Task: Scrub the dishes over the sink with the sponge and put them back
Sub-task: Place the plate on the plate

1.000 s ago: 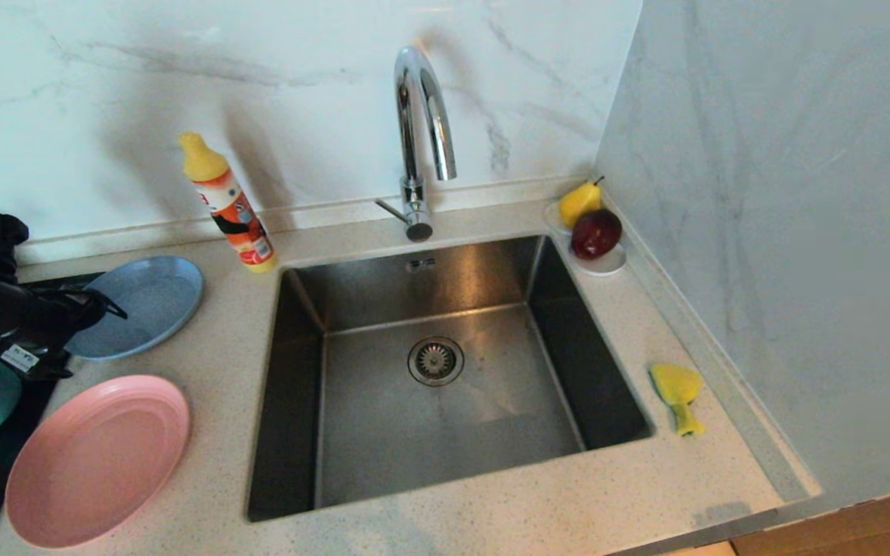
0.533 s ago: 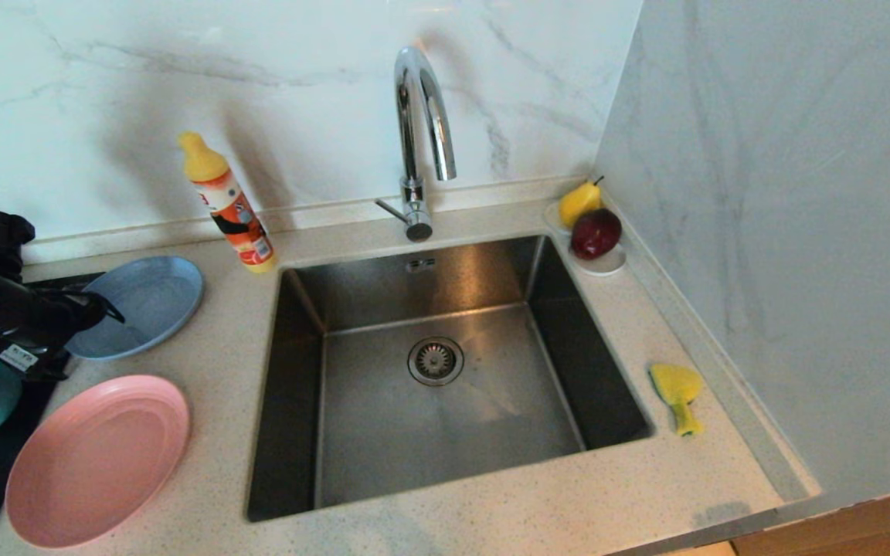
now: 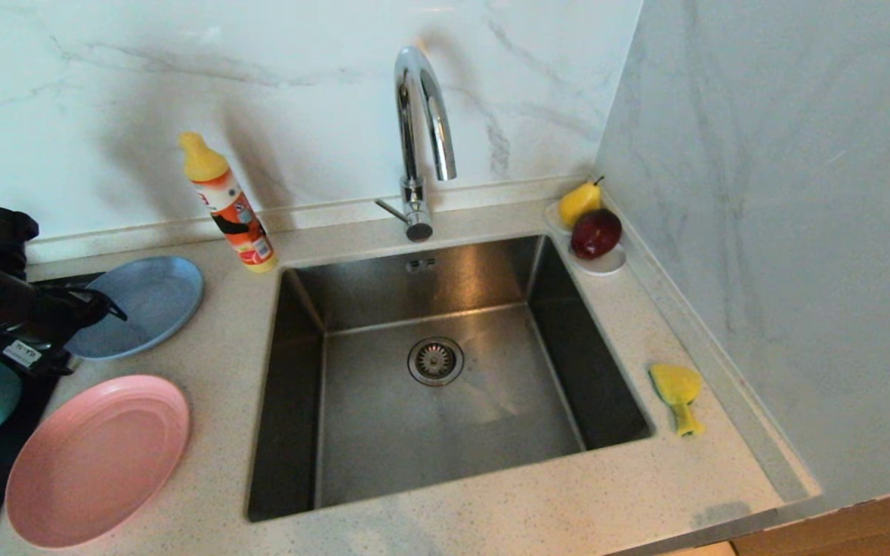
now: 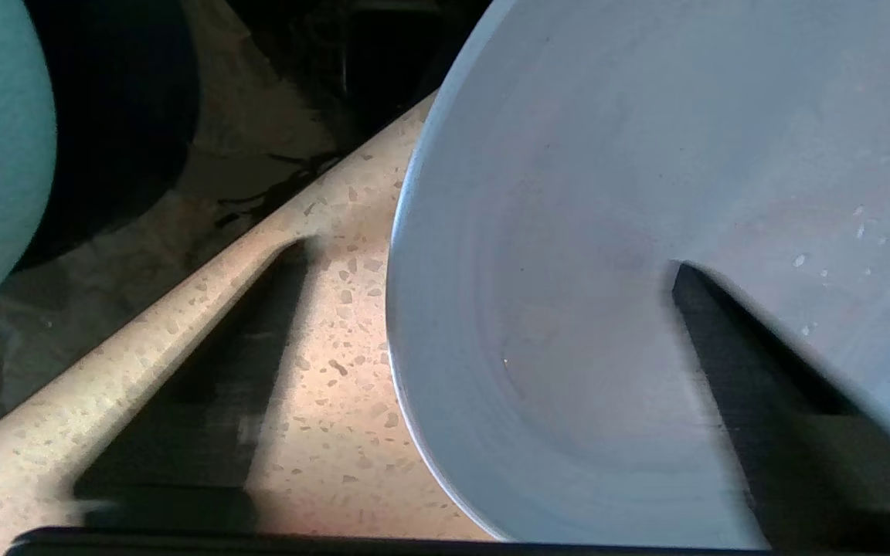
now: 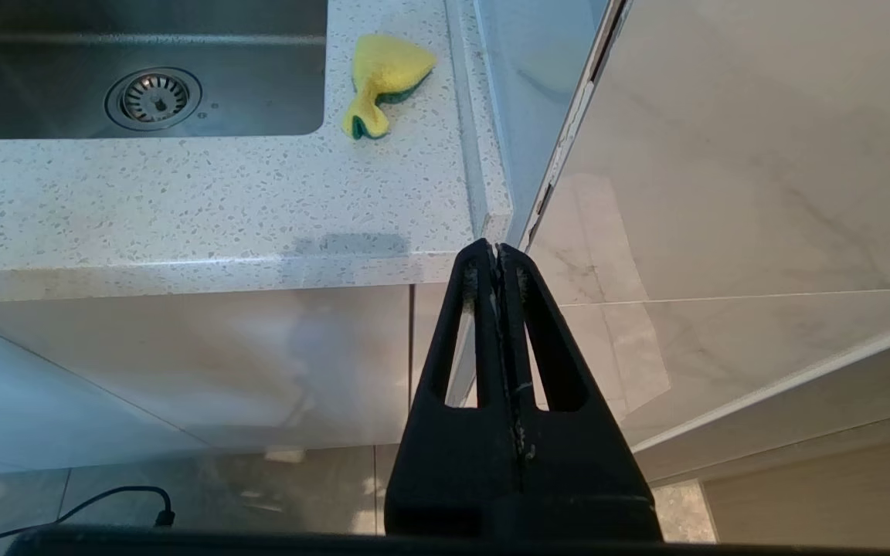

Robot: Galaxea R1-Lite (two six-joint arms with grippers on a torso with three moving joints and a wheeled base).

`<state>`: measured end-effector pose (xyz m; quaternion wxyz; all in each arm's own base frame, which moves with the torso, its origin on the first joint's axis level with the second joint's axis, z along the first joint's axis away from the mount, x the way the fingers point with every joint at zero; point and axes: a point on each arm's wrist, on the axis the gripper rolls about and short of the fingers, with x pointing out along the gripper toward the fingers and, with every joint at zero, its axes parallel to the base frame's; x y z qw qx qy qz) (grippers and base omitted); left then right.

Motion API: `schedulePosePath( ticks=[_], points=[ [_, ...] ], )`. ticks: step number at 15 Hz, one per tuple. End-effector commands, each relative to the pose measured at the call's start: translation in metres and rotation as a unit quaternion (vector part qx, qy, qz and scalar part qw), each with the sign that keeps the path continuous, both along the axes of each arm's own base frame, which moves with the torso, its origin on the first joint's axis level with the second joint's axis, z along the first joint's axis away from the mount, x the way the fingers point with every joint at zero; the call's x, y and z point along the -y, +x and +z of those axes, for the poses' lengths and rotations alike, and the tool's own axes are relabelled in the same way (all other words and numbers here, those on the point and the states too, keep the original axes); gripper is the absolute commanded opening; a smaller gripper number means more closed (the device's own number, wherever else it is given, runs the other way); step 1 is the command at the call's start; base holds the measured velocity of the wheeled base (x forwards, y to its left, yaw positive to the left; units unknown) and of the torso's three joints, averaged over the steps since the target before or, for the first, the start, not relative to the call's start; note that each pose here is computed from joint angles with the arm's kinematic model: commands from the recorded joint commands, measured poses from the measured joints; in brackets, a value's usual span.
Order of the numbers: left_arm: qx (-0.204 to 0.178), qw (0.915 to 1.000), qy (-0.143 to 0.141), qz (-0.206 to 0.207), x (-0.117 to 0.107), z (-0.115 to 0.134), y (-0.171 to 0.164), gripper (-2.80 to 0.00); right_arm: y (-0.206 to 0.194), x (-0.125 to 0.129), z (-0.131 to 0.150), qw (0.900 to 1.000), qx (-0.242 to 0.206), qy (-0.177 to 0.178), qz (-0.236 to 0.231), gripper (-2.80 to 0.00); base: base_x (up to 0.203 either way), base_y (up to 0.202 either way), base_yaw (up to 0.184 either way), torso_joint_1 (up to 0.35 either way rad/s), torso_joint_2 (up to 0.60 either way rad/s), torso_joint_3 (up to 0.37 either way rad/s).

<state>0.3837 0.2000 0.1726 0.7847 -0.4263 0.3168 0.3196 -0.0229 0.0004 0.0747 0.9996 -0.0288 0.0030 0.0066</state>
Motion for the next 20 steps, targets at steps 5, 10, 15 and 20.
schedulePosePath(
  ticks=[5,10,15,20],
  points=[
    [0.004,1.0,0.002,0.001,0.001,0.009,0.001,-2.8,0.0,0.0,0.0,1.0,-0.001,0.0,0.0,-2.8,0.0,0.0,0.0,0.0,0.0,0.0],
    [-0.002,0.9999,0.009,0.009,0.0,0.006,0.003,-2.8,0.0,0.0,0.0,1.0,-0.001,0.0,0.0,-2.8,0.0,0.0,0.0,0.0,0.0,0.0],
    [0.025,0.9993,0.024,0.009,0.002,0.026,-0.002,-2.8,0.0,0.0,0.0,1.0,-0.001,0.0,0.0,-2.8,0.0,0.0,0.0,0.0,0.0,0.0],
    [0.074,0.9959,0.051,0.007,0.012,0.07,-0.021,-2.8,0.0,0.0,0.0,1.0,-0.001,0.0,0.0,-2.8,0.0,0.0,0.0,0.0,0.0,0.0]
  ],
)
